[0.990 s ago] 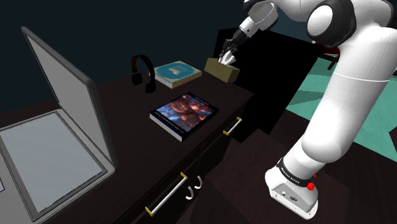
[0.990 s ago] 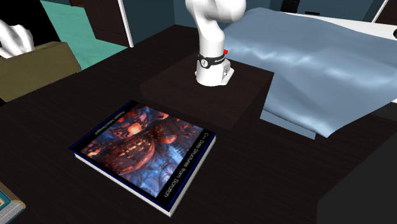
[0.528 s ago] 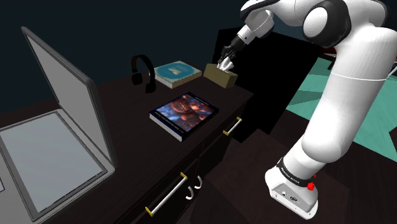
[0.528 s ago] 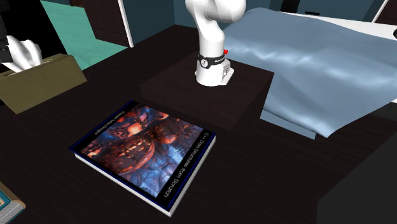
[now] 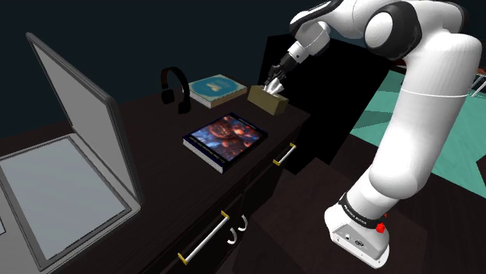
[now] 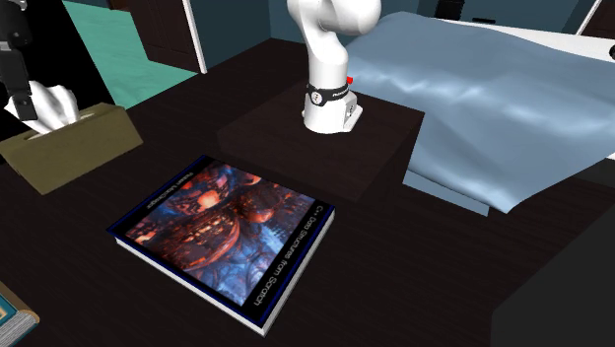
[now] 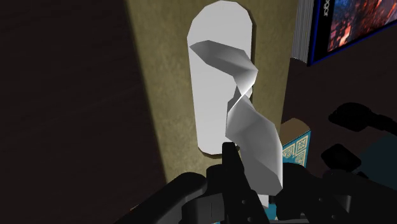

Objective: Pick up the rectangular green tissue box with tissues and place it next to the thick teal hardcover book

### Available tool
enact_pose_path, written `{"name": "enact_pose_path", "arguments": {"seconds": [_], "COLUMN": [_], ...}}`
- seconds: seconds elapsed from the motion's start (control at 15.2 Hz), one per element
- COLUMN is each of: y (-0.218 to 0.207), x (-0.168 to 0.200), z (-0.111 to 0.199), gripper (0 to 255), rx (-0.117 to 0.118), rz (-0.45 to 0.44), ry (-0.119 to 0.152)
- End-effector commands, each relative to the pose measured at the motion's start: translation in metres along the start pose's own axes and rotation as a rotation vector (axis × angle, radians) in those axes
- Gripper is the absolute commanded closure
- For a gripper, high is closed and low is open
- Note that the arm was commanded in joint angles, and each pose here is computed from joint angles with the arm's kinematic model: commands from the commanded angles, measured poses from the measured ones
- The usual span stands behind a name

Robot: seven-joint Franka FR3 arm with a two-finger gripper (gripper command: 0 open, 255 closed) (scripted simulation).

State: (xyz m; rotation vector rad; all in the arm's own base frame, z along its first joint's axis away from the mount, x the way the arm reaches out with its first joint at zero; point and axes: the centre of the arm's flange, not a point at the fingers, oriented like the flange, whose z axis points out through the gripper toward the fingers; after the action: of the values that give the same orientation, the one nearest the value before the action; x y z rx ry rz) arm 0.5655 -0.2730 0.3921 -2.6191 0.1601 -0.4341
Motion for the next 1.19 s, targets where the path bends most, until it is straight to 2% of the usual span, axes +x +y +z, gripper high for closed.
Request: {"name": "enact_pose_path", "arguments": {"seconds": [0.0, 0.2, 0.73, 0.79, 1.12], "y": [0.006, 0.014, 0.014, 0.014, 0.014], "x": [-0.003, -0.008, -0.008, -0.008, -0.008], "z": [0.009, 0.024, 0.024, 0.024, 0.024], "gripper": [255, 255, 255, 0, 0], "rx": [0.000, 0.000, 0.000, 0.000, 0.000], "rz": [0.000, 0.000, 0.000, 0.000, 0.000], "ry": [0.000, 0.000, 0.000, 0.000, 0.000]}}
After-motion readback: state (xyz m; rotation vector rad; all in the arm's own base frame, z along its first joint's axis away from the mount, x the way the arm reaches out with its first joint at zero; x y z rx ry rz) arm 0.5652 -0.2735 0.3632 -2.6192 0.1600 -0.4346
